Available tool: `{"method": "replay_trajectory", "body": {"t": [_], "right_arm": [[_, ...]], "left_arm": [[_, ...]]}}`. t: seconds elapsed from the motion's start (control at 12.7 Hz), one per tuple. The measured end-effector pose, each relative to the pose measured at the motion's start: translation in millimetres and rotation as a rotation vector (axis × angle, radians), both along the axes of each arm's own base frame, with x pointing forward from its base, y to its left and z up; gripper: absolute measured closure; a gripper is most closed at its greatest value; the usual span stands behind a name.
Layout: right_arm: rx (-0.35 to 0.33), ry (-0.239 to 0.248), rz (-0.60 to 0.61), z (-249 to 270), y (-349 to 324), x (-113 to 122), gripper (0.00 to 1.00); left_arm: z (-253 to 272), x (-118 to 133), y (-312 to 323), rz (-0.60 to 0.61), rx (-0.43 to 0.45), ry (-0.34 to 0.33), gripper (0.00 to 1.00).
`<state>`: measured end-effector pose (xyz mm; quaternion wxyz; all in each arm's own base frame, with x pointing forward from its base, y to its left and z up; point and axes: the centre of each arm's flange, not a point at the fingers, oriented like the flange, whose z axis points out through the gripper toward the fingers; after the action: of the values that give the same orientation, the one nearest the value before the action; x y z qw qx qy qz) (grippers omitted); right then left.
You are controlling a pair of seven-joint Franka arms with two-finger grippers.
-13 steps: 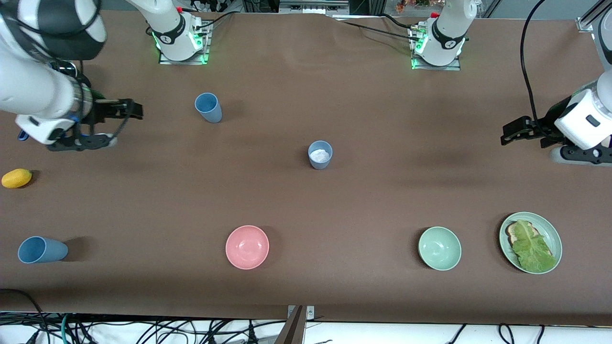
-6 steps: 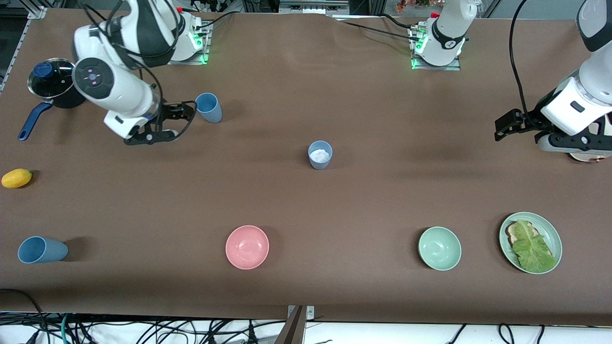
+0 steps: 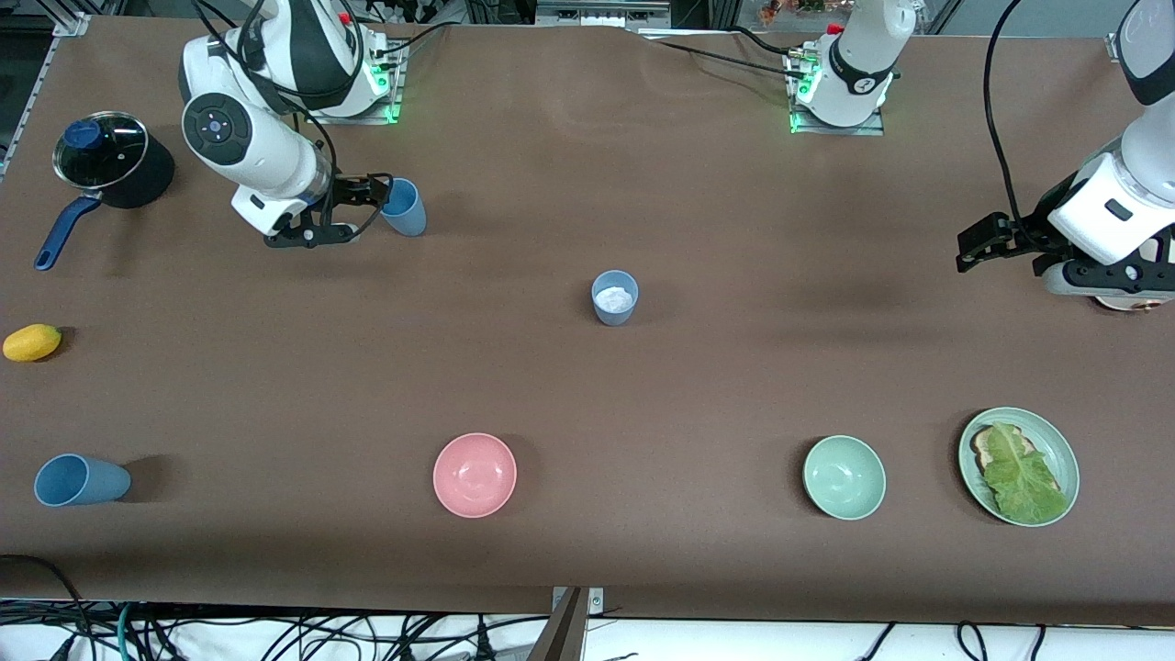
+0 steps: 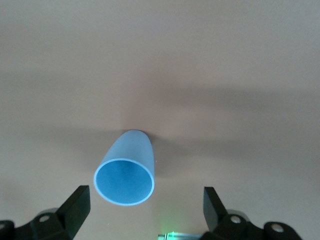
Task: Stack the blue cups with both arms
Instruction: 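Reach the right gripper to the other blue cup, then grasp the blue cup's rim with the right gripper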
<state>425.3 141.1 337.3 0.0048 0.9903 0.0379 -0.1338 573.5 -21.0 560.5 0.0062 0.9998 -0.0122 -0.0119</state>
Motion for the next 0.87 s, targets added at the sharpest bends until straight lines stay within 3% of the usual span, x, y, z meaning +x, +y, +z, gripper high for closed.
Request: {"method": "replay_trajectory", "body": {"t": [0.32,0.87], "right_arm": [[-0.004,-0.025,-0.01,-36,-12,-30,0.0],[-0.001,-0.063,-0.014,-62,-18,-49,0.08]], "left_arm": [[-1,-2,0,0.0,0.001,0.015,0.0],[-2,-3,-1,-0.002,0.001,0.025,0.0]]}}
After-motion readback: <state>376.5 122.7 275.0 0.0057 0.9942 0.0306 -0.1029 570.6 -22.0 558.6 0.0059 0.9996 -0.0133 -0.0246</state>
